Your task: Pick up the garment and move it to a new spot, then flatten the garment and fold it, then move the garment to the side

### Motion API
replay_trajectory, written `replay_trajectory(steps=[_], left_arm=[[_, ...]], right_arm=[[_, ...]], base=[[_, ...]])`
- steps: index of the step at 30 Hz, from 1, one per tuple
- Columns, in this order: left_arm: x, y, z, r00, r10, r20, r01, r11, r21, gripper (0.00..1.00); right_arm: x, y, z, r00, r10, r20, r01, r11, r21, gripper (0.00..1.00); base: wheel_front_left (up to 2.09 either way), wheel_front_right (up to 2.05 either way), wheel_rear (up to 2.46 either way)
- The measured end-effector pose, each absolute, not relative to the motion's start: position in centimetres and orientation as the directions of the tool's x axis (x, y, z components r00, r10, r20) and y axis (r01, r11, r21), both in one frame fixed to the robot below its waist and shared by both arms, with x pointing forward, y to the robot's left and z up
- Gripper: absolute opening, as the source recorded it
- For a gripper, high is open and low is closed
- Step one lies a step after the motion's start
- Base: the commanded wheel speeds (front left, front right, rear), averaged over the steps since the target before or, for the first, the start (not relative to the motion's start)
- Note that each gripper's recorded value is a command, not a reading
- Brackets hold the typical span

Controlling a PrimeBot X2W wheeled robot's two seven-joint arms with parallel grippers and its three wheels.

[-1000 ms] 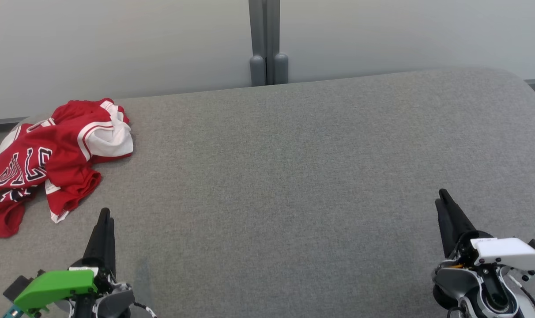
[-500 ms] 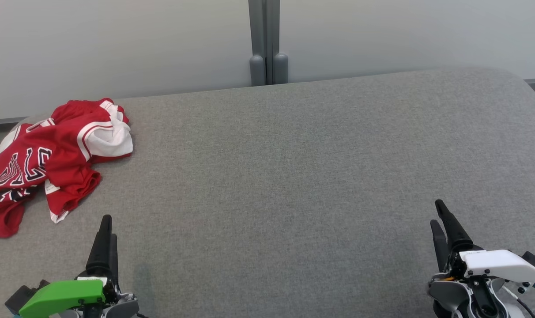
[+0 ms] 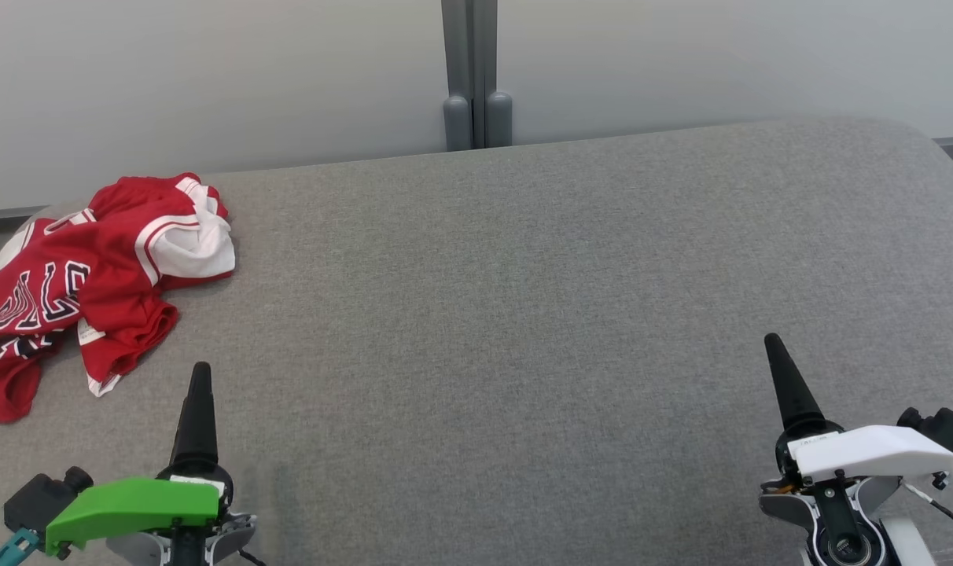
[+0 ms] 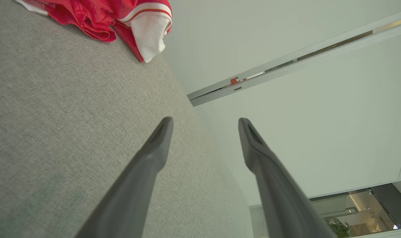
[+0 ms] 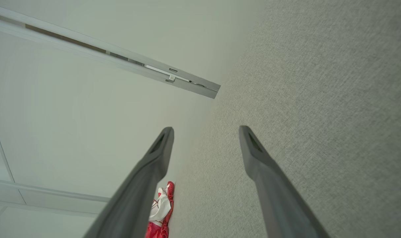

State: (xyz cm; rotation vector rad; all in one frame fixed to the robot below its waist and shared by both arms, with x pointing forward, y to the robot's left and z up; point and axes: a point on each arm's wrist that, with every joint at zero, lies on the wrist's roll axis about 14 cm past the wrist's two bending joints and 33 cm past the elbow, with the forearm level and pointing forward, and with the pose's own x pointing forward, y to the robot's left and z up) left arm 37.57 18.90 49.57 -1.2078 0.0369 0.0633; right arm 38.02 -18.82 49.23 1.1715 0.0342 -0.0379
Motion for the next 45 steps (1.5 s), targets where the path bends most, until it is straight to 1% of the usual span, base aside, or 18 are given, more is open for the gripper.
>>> replay_trajectory(steps=[8, 14, 16, 19, 31, 45], left_arm=[[37.4, 17.8, 49.7, 0.998, 0.015, -0.066, -0.064, 0.534, -0.843, 1.0], [37.3, 17.4, 49.7, 0.997, 0.016, -0.069, -0.063, 0.634, -0.77, 1.0], [37.3, 17.3, 49.8, 0.998, 0.017, -0.065, -0.06, 0.659, -0.75, 1.0], [37.1, 17.3, 49.7, 0.997, 0.023, -0.067, -0.065, 0.691, -0.72, 1.0], [36.3, 17.3, 48.9, 0.996, 0.039, -0.076, -0.077, 0.799, -0.596, 1.0], [35.8, 17.2, 48.9, 0.997, 0.054, -0.053, -0.072, 0.886, -0.458, 1.0]], right_arm=[[38.2, -17.8, 50.0, 1.0, 0.017, -0.017, 0.005, 0.55, 0.835, 1.0], [38.1, -17.1, 50.1, 0.999, 0.039, -0.01, -0.017, 0.642, 0.766, 1.0], [38.1, -16.6, 50.2, 0.999, 0.054, -0.005, -0.034, 0.686, 0.727, 1.0], [38.1, -16.2, 50.3, 0.998, 0.067, 0.0, -0.049, 0.725, 0.687, 1.0], [37.8, -15.0, 50.1, 0.994, 0.106, 0.006, -0.092, 0.831, 0.548, 1.0], [37.7, -14.0, 50.1, 0.989, 0.143, 0.02, -0.139, 0.907, 0.397, 1.0]], base=[[0.0, 0.0, 0.0], [0.0, 0.0, 0.0], [0.0, 0.0, 0.0], [0.0, 0.0, 0.0], [0.0, 0.0, 0.0], [0.0, 0.0, 0.0]])
